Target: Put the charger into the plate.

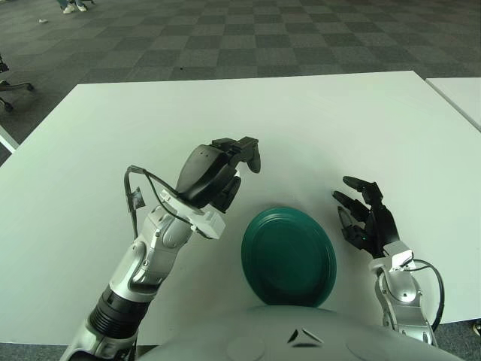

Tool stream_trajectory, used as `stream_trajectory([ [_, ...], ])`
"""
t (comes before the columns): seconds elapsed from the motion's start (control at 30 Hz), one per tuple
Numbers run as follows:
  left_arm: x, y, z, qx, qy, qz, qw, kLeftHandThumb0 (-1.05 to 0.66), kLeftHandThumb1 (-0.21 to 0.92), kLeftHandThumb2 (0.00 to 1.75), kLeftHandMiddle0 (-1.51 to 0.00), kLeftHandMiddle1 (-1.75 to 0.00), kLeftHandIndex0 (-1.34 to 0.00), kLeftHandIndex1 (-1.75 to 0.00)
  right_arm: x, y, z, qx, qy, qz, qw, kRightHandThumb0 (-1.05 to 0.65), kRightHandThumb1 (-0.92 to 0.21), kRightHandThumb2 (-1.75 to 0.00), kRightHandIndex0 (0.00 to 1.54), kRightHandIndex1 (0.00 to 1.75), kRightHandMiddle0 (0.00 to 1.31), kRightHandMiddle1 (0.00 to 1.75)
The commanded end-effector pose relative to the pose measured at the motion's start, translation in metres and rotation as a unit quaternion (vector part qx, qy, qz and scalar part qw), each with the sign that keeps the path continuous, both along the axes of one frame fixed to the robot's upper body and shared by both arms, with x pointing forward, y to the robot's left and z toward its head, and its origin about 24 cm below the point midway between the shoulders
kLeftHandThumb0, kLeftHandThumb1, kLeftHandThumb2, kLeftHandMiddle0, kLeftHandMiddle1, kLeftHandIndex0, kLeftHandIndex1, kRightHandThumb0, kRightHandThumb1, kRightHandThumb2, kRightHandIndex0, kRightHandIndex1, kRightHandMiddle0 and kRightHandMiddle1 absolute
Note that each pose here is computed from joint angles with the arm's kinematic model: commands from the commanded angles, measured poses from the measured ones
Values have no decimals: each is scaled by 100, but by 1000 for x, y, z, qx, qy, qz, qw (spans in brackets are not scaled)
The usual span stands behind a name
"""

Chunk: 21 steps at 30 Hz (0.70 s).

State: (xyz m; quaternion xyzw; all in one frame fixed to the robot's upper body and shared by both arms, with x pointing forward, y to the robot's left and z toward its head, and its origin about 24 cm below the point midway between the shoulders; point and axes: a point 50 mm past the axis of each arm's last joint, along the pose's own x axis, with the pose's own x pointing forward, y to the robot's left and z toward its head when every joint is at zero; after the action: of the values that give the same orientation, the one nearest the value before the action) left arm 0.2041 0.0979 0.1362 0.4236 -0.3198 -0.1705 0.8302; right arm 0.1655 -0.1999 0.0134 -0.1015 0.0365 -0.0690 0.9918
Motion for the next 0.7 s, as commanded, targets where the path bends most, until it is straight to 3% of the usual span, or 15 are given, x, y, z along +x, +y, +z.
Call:
stream_trajectory([
  [0.0,-6,-3,0,3,12,-19,1000,0,4,163,-82,-173,-59,-175,-8,-4,-20,15,51,-25,998,-47,-81,-64,47,6,0,93],
  [0.3,-6,-1,-1,20,24,-18,999,0,5,162,-81,-174,-58,-175,-9,2,-21,42,38,-38,998,-45,-81,-63,48,7,0,92],
  [0.43,-5,1,-1,25,20,-13,999,0,6,161,-80,-174,-58,-175,-3,1,-28,56,37,-38,997,-43,-78,-65,50,9,0,94],
  [0.67,-3,3,-1,28,11,-8,1000,0,7,160,-79,-174,-57,-175,-5,-1,-30,54,33,-32,997,-46,-76,-66,49,9,0,94],
])
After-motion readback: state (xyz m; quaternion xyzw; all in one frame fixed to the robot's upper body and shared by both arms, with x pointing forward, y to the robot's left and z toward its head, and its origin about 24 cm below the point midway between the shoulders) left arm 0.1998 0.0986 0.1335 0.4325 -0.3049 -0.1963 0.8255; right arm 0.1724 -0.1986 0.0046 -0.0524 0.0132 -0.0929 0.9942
